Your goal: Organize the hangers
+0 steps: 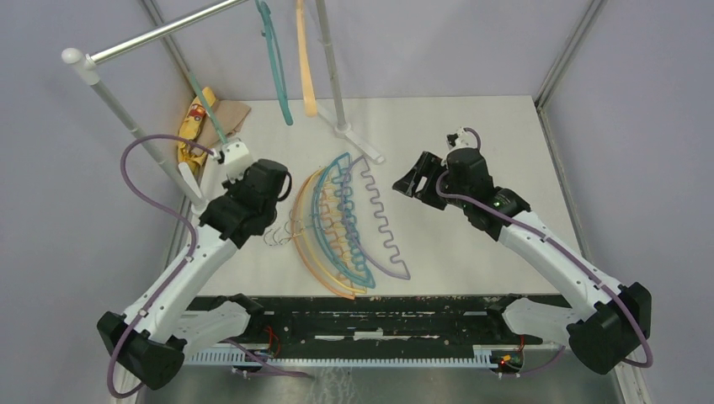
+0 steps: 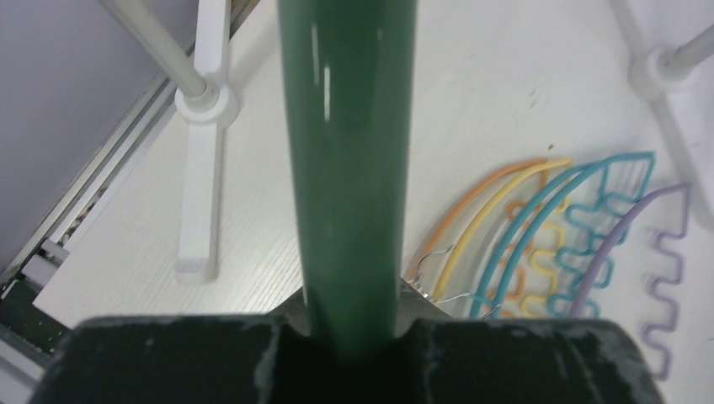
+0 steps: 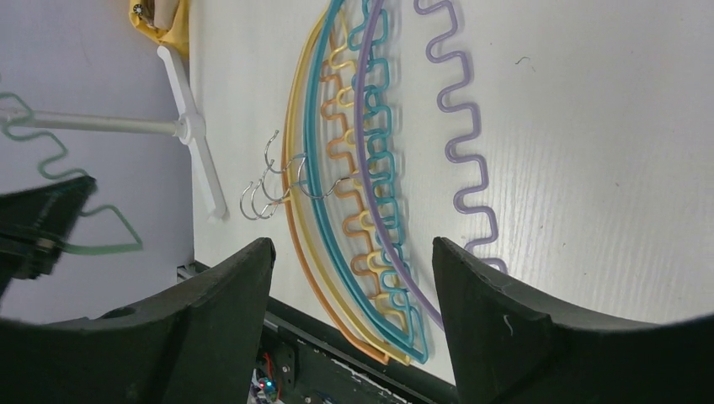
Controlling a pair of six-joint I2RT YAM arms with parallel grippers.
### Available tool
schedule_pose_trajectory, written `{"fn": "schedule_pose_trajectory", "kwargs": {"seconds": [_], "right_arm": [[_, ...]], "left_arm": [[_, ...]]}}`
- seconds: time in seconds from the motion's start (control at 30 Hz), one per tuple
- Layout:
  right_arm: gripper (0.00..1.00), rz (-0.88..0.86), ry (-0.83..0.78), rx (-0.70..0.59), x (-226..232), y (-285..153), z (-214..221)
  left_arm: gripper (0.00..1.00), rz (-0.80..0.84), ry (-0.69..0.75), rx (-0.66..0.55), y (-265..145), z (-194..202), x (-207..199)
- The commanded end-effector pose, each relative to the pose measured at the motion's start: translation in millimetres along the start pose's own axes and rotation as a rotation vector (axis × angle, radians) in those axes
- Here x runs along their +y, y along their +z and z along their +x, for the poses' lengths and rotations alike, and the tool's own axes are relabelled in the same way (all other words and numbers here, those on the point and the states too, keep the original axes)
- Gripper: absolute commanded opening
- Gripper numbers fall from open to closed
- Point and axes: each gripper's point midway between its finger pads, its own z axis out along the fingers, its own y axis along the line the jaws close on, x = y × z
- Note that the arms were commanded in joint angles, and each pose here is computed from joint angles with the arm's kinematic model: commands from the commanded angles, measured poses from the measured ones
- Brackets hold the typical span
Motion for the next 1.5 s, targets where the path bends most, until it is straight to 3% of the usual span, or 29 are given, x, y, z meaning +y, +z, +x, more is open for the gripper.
{"fn": "schedule_pose_trajectory", "kwargs": {"seconds": [0.0, 0.3, 0.8, 1.03, 1.47], "right_arm": [[0.77, 0.008, -0.029, -0.033, -0.8, -9.5, -10.3], [0.78, 0.029, -0.056, -0.071, 1.9, -25.1, -30.0], [0.77, 0.045, -0.057, -0.083, -4.4, -26.9, -39.8], [0.77, 0.051, -0.049, -0.070, -10.1, -22.0, -35.3], [0.76, 0.082, -0.040, -0.064, -28.9, -20.3, -29.3]], "left_arm": [[0.03, 0.073, -0.029, -0.113, -2.2, -84.6, -32.6], [0.03, 0.134, -0.004, -0.155, -1.3, -166.7, -87.6], [0.03, 0.176, -0.010, -0.126, 31.8, -205.1, -113.1], [0.03, 0.181, 0.012, -0.090, 44.4, -211.1, -120.9], [0.03, 0.235, 0.073, 0.016, 65.1, -186.6, -146.8]]}}
